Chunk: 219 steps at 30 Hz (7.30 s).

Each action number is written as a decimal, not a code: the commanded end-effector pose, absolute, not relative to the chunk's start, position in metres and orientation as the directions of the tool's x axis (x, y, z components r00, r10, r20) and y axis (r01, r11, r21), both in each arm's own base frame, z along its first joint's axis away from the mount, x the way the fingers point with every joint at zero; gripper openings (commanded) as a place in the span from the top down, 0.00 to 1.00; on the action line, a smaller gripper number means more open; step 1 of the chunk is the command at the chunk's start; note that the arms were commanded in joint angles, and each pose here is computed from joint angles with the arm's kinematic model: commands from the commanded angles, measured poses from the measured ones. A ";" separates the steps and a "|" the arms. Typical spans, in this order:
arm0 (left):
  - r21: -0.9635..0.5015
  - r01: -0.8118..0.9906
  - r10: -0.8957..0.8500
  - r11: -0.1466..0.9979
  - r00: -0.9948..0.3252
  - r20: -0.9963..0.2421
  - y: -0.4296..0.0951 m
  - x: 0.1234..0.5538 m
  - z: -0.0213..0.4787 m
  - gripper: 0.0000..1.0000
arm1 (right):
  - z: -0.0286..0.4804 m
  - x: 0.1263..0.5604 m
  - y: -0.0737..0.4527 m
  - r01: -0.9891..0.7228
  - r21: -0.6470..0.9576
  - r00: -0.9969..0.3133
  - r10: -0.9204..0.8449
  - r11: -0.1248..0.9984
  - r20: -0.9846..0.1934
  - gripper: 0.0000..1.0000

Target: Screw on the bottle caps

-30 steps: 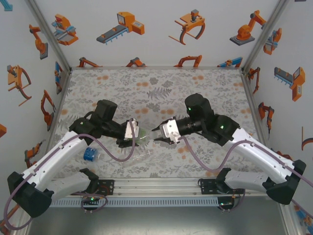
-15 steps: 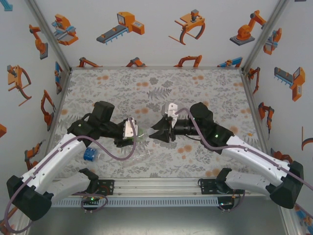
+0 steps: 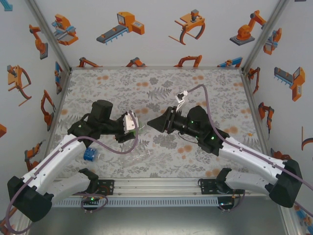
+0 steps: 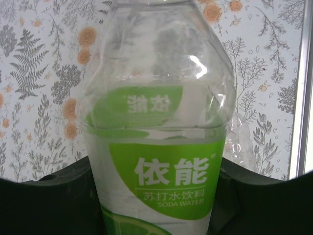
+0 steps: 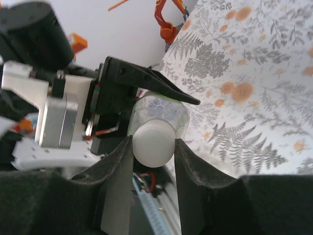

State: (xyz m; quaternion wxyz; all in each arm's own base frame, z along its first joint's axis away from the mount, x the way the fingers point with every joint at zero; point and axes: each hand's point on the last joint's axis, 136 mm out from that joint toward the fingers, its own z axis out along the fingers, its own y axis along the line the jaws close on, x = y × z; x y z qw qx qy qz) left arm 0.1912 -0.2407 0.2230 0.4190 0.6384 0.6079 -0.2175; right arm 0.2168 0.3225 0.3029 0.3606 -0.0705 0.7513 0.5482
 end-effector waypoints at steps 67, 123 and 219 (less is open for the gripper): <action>0.194 0.843 0.493 0.501 -0.094 -0.865 -0.222 0.269 0.276 1.00 | 0.046 0.265 0.229 -0.165 0.107 -0.953 -0.130 0.980 -0.273 0.56; 0.162 0.869 0.481 0.468 -0.097 -0.871 -0.228 0.263 0.274 1.00 | 0.035 0.258 0.233 -0.167 0.094 -0.959 -0.139 0.981 -0.245 0.58; 0.356 0.925 0.482 -0.135 0.375 -0.792 -0.256 0.157 0.236 1.00 | 0.354 0.139 0.317 -0.978 -0.191 0.206 -0.258 -0.084 -0.944 1.00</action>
